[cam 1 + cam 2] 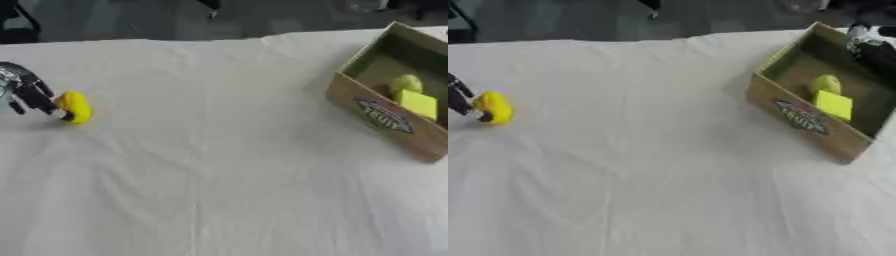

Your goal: Pick up the objects with one hand, pass them to the other hand, and then place them into the box on the other side of the table.

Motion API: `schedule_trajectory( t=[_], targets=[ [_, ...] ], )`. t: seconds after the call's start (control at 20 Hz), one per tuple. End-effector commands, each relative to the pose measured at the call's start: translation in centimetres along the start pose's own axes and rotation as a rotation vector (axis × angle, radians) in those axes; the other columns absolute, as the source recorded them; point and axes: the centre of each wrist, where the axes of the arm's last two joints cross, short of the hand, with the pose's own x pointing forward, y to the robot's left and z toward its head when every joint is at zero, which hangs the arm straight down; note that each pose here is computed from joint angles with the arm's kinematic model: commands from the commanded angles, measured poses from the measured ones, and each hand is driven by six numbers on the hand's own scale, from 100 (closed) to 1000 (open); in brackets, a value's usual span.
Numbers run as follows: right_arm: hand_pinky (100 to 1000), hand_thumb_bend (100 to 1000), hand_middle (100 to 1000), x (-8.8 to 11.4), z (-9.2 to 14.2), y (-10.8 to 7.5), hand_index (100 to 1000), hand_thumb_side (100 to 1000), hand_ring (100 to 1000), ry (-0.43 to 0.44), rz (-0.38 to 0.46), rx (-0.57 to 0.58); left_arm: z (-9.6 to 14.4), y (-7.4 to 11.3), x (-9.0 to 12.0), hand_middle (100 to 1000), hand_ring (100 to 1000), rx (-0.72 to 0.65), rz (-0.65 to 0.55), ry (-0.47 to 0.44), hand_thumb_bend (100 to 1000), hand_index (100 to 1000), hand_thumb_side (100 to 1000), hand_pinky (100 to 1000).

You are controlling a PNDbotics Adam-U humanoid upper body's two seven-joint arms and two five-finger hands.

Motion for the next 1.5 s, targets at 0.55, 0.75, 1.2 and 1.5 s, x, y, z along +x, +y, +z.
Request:
schedule_trajectory(
  t=[0.55,0.75,1.2,1.5],
  targets=[
    [1000,100,906,0.5,0.3,0.1,995,397,887,-0.016,0.025,-0.001,0.3,1.6,-0.5,695,741,0.063,-0.05,-0.029,629,774,100,692],
    [1000,100,905,0.4,0.3,0.2,994,388,887,-0.01,0.033,0.006,1.0,2.2,0.2,685,735,0.096,-0.06,-0.067,619,768,100,684],
    [1000,100,905,0.5,0.4,0.5,994,387,886,-0.003,0.035,0.022,1.1,2.1,1.2,688,735,0.128,-0.073,-0.078,635,767,100,685],
    [1000,100,906,0.4,0.4,0.7,996,388,886,0.005,0.031,0.033,0.9,1.7,1.5,667,722,0.128,-0.098,-0.051,588,749,100,677]
  ],
)
